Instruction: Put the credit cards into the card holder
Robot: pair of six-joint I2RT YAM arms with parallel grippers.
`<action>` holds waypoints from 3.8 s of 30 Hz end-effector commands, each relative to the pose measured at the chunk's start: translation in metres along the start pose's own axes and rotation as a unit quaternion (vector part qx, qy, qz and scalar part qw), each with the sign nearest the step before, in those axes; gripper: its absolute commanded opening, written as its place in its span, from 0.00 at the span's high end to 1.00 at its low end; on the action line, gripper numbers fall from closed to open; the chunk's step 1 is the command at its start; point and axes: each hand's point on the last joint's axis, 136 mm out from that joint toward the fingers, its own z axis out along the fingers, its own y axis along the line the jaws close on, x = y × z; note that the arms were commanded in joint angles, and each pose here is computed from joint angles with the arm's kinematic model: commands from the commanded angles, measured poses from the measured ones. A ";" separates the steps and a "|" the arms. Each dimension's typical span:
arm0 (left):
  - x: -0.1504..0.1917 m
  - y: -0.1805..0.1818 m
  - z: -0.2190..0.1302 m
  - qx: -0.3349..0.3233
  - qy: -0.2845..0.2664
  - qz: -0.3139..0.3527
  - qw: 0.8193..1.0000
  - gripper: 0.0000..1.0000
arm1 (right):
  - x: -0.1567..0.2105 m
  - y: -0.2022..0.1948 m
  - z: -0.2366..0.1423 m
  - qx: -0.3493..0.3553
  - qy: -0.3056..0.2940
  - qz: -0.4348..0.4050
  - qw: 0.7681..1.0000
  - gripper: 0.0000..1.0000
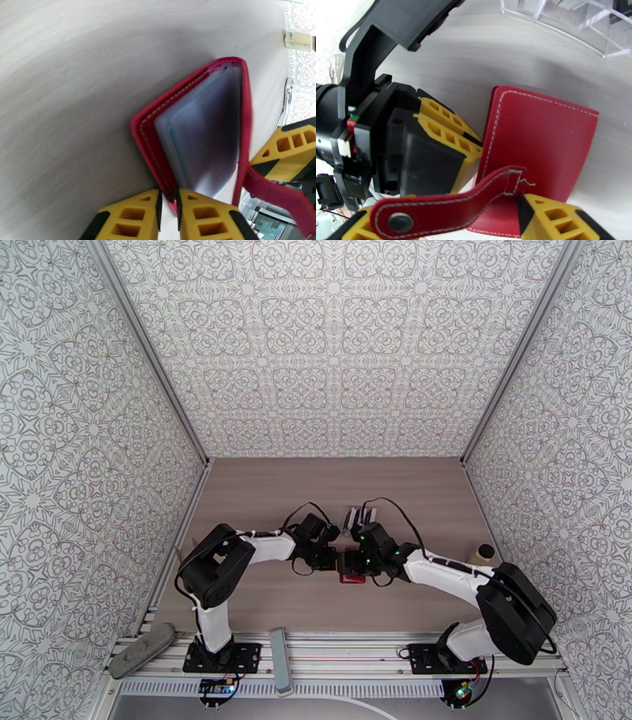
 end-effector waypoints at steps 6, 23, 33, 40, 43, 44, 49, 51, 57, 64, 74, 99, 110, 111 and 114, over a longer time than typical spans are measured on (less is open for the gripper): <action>0.008 0.056 -0.027 -0.095 -0.019 -0.034 0.995 0.80 | 0.001 0.008 0.011 -0.019 0.009 -0.001 1.000 0.26; -0.011 0.060 -0.070 -0.115 -0.065 -0.034 0.991 0.79 | 0.008 0.001 0.023 -0.010 0.025 0.007 1.000 0.26; -0.034 0.028 -0.075 -0.087 -0.084 -0.012 0.993 0.79 | -0.007 0.019 -0.005 -0.025 -0.007 -0.016 1.000 0.27; -0.048 0.003 -0.077 -0.074 -0.090 0.008 0.993 0.79 | -0.020 0.029 -0.032 -0.023 -0.042 -0.026 0.999 0.27; -0.053 -0.010 -0.074 -0.065 -0.088 0.020 0.994 0.78 | -0.020 0.021 -0.040 -0.006 -0.048 -0.026 0.998 0.27; -0.052 -0.014 -0.072 -0.063 -0.083 0.023 0.994 0.78 | -0.020 0.018 -0.042 0.000 -0.051 -0.024 0.998 0.27; -0.052 -0.034 -0.060 -0.055 -0.073 0.041 0.995 0.78 | -0.021 -0.007 -0.052 0.021 -0.062 0.001 0.998 0.27; -0.050 -0.041 -0.054 -0.052 -0.068 0.047 0.995 0.78 | -0.020 -0.017 -0.054 0.032 -0.063 0.007 0.997 0.27; -0.043 -0.056 -0.036 -0.047 -0.048 0.062 0.996 0.78 | -0.019 -0.043 -0.055 0.038 -0.067 0.044 0.996 0.29; -0.031 -0.064 -0.021 -0.047 -0.028 0.071 0.996 0.78 | -0.014 -0.057 -0.048 0.024 -0.068 0.072 0.995 0.30; -0.014 -0.054 -0.002 -0.051 -0.004 0.069 0.996 0.78 | -0.010 -0.062 -0.036 0.013 -0.062 0.090 0.994 0.30; 0.008 -0.003 0.006 -0.081 0.014 0.038 0.996 0.78 | -0.003 -0.051 -0.009 -0.061 -0.039 0.084 0.994 0.29; 0.014 0.011 0.001 -0.079 0.010 0.024 0.997 0.78 | -0.003 -0.045 0.004 -0.088 -0.027 0.084 0.992 0.35; 0.016 0.012 0.002 -0.079 0.012 0.022 0.997 0.78 | -0.004 -0.044 0.004 -0.092 -0.026 0.084 0.992 0.37; 0.016 0.011 0.003 -0.076 0.010 0.022 0.997 0.78 | -0.003 -0.041 0.006 -0.103 -0.024 0.085 0.991 0.45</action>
